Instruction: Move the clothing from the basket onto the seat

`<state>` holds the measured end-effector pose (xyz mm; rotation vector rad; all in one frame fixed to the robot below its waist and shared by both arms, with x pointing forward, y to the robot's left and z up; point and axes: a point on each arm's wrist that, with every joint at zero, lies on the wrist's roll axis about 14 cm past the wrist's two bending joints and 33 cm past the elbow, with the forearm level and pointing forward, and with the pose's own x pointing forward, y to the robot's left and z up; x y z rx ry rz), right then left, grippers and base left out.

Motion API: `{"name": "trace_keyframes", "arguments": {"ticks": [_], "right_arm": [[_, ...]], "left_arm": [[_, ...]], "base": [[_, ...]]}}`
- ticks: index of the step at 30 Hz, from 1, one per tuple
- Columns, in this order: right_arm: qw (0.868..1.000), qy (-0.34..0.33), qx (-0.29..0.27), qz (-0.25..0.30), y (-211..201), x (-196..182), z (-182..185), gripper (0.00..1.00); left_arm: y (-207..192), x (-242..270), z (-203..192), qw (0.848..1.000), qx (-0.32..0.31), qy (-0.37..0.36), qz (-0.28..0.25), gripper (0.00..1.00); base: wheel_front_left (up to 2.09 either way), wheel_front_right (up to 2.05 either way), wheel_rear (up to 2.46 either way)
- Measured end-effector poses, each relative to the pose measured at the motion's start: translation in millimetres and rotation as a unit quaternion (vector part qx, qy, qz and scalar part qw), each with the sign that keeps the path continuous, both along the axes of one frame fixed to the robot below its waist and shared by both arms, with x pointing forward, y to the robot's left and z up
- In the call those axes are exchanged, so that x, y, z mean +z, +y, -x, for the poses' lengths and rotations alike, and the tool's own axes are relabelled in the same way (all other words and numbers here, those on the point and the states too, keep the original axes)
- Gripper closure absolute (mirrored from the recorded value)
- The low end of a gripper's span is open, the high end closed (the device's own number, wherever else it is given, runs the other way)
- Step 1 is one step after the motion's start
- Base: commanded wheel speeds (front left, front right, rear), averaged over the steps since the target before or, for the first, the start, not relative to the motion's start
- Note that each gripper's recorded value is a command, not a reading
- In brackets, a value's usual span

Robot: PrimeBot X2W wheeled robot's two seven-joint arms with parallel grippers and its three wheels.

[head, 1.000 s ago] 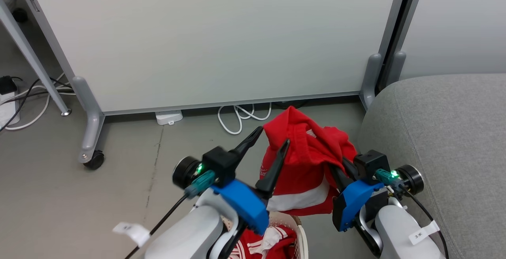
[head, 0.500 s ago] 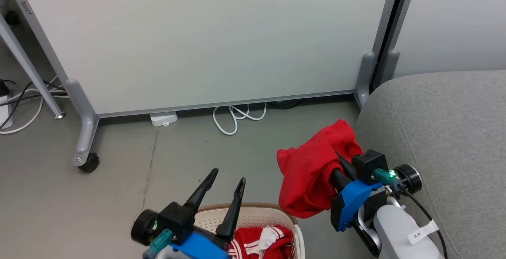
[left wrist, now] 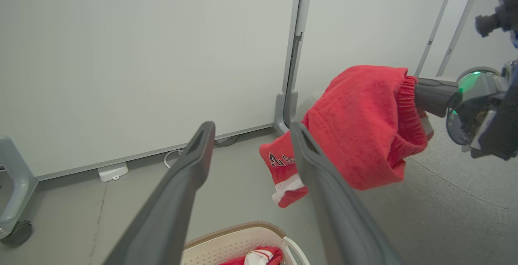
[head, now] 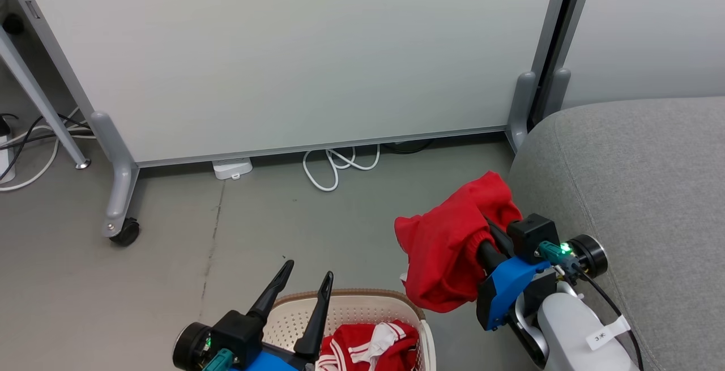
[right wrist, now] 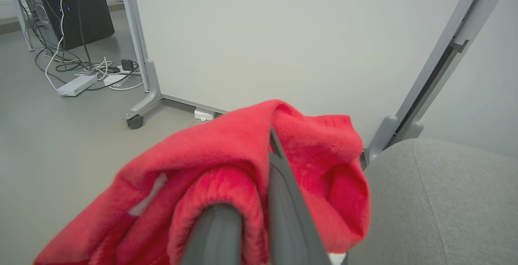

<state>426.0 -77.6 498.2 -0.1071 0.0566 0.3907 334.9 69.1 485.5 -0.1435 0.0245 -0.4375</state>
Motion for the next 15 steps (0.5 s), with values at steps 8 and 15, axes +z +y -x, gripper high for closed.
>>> {"name": "trace_keyframes", "arguments": {"ticks": [8, 15], "right_arm": [[1.000, 0.000, -0.007, 0.003, -7, -1, 2, 1.00], [1.000, -0.001, -0.023, 0.006, -20, -1, 6, 1.00]], "left_arm": [[-6, 1, -3, 1.000, -0.007, -0.004, 0.001, 0.00], [-21, 1, -6, 1.000, -0.031, -0.003, 0.003, 0.00]], "base": [[0.00, 0.00, 0.00], [0.00, 0.00, 0.00]]}}
